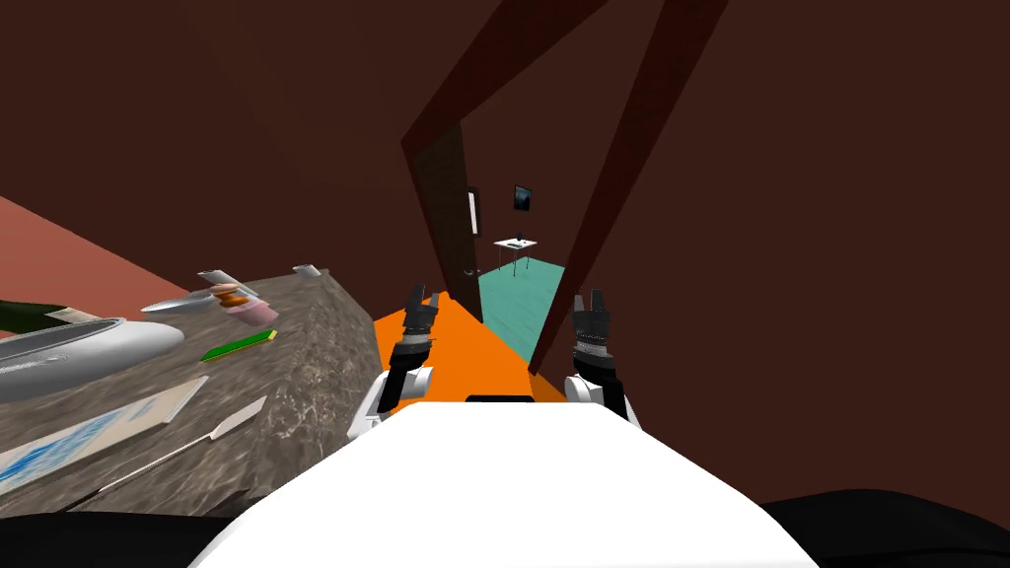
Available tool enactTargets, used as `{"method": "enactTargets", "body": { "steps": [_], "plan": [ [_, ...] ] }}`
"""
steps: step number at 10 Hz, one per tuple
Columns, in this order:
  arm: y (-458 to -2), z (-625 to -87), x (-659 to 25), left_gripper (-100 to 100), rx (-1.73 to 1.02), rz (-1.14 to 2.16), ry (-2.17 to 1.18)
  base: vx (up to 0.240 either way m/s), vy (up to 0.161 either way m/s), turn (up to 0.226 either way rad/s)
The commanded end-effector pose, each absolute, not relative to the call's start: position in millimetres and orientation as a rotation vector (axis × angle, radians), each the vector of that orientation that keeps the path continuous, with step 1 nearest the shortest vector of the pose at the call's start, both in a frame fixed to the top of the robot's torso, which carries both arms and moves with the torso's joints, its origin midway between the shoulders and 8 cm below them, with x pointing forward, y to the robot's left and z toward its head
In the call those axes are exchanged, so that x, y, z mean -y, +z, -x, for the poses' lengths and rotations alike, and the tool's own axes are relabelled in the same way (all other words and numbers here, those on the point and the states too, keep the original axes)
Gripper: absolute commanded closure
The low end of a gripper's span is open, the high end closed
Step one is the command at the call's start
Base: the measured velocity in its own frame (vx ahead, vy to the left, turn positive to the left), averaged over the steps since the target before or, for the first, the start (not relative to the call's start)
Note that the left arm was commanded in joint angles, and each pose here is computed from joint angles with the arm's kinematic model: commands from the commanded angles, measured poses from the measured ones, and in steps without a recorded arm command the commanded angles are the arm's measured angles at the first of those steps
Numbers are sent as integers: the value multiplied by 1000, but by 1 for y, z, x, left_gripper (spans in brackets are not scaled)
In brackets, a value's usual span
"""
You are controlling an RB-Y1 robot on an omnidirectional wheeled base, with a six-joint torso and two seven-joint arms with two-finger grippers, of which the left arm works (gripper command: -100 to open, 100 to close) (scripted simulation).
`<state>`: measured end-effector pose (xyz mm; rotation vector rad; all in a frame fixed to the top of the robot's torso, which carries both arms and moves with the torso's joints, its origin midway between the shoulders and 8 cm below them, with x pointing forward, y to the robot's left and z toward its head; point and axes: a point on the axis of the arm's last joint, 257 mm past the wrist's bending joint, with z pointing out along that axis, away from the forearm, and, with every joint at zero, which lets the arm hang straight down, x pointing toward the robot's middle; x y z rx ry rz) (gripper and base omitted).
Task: Push the door open
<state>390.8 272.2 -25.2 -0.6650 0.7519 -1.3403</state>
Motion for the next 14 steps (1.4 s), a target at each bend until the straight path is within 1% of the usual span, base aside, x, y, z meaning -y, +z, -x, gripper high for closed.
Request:
{"method": "enactTargets", "body": {
  "steps": [1,14],
  "plan": [
    [-35,-393,-271,-100,-770,668,-1345,115,39,-50],
    [-113,-421,-267,-100,-911,708,-1378,92,40,-60]
  ]
}}
